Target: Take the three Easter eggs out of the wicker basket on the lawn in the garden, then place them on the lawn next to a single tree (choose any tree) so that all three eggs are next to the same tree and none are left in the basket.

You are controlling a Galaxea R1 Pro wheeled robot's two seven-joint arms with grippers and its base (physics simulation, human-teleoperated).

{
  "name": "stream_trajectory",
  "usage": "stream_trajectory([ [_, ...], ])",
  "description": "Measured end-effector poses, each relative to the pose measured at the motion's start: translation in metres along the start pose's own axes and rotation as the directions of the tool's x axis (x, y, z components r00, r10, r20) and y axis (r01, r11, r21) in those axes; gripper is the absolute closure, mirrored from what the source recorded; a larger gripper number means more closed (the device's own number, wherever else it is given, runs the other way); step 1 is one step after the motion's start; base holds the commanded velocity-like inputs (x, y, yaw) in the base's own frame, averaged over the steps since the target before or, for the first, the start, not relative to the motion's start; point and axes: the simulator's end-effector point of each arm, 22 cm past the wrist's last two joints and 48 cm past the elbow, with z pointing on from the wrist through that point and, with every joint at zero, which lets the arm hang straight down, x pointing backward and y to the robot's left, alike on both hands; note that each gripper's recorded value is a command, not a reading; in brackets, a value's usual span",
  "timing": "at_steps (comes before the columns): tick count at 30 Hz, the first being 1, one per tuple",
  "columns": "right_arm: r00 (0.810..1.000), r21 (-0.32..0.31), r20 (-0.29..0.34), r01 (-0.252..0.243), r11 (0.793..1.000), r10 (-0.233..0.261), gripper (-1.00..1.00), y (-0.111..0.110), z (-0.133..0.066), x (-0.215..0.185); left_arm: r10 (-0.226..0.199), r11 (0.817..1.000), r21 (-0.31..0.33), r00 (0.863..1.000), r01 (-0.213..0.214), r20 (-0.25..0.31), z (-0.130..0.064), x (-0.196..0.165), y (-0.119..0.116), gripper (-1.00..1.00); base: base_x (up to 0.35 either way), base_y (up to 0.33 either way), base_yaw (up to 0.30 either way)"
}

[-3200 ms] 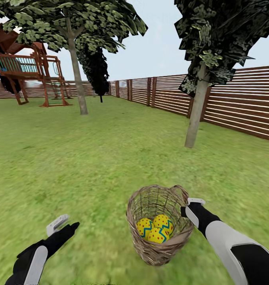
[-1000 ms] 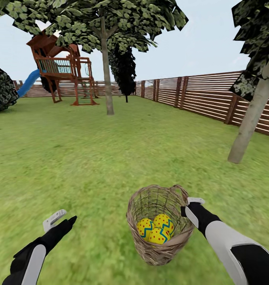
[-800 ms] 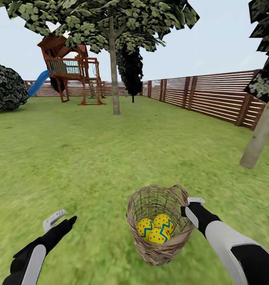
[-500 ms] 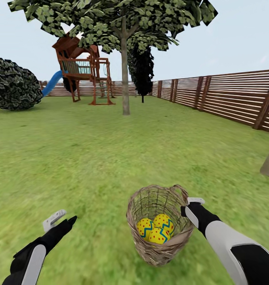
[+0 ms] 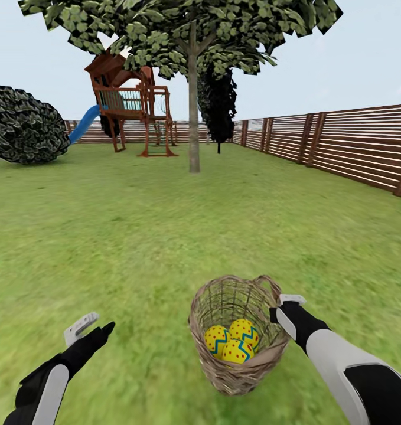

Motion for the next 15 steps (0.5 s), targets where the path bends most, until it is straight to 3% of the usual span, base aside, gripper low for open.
stream_trajectory([
  [9,1.0,0.003,0.003,0.002,1.0,-0.002,1.0,-0.0012,-0.0006,-0.0008,-0.001,1.0,0.001,1.0,0.001,0.001,-0.0005,-0.0005,-0.0004,-1.0,0.313,0.099,0.0],
  [15,1.0,0.004,0.003,0.004,1.0,-0.004,1.0,-0.0016,-0.0007,-0.001,-0.001,1.0,0.0,1.0,0.001,0.002,-0.0005,-0.0008,0.0,-1.0,0.279,0.015,0.0],
])
